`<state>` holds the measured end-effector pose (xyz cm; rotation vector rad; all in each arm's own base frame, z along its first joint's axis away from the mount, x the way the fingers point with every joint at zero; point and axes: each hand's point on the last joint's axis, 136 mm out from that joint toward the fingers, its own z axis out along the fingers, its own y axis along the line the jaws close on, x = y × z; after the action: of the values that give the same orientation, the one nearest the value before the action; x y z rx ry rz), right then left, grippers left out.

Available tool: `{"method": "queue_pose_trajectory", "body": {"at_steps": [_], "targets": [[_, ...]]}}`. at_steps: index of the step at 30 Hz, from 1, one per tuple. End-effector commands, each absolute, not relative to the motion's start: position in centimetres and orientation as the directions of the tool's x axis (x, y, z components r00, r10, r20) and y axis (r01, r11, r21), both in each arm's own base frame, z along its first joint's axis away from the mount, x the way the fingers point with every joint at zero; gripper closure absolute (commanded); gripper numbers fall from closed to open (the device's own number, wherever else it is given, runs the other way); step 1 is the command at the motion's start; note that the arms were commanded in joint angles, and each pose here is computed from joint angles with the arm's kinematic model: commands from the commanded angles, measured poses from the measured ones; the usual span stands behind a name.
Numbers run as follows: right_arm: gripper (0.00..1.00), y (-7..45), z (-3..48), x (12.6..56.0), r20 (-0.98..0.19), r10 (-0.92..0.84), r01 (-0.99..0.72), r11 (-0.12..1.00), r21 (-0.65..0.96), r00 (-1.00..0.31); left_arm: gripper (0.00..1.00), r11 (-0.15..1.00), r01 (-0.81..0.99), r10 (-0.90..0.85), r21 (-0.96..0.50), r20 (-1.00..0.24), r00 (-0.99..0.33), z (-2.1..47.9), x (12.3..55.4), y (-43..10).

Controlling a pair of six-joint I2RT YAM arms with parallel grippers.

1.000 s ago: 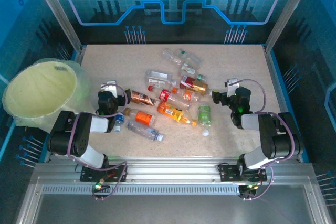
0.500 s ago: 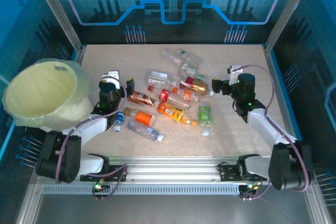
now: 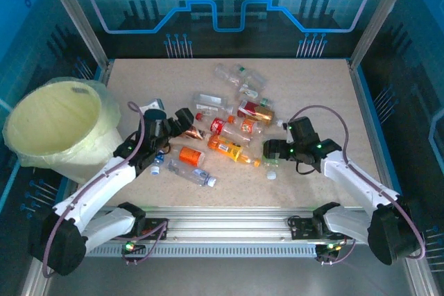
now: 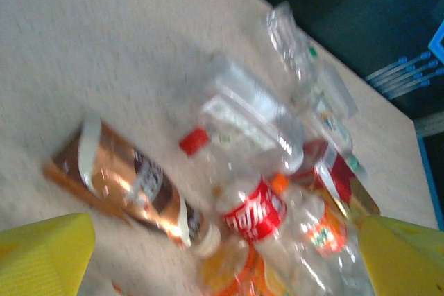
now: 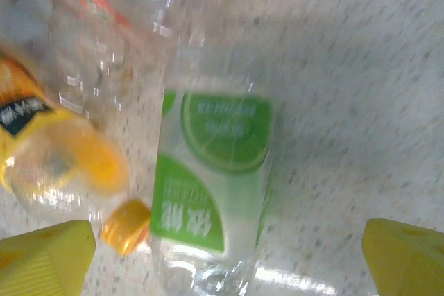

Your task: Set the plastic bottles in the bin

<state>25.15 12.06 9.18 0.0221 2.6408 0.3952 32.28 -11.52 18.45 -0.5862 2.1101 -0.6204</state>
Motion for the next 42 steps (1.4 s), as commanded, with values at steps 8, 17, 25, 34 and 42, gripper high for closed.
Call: {"method": "queue_pose_trajectory", "body": {"at_steps": [8,17,25,34,42], "targets": [[0.04,13.4,5.8,24.6,-0.371,0.090,-0.001,0.971,0.239,-0.924,0.01,0.679,-0.118,-0.562,-0.725,-0.409,-0.718,16.1,30.4,-16.5],[0.19,12.5,4.1,25.4,-0.373,0.114,0.079,0.991,0.108,-0.921,0.01,0.650,-0.014,-0.493,-0.760,-0.407,-0.769,16.4,31.4,-19.9],[0.31,12.9,3.0,26.1,-0.386,0.076,0.046,0.995,0.086,-0.919,0.01,0.603,0.069,-0.450,-0.794,-0.410,-0.793,17.3,32.1,-22.8],[0.47,16.0,6.9,26.6,-0.526,-0.032,-0.124,0.982,0.141,-0.850,0.01,0.562,0.117,-0.398,-0.819,-0.391,-0.830,18.1,30.4,-25.2],[0.49,21.0,13.0,25.7,-0.706,-0.147,-0.424,0.875,0.234,-0.693,0.01,0.527,0.231,-0.286,-0.818,-0.427,-0.858,19.6,28.7,-29.0]]}}
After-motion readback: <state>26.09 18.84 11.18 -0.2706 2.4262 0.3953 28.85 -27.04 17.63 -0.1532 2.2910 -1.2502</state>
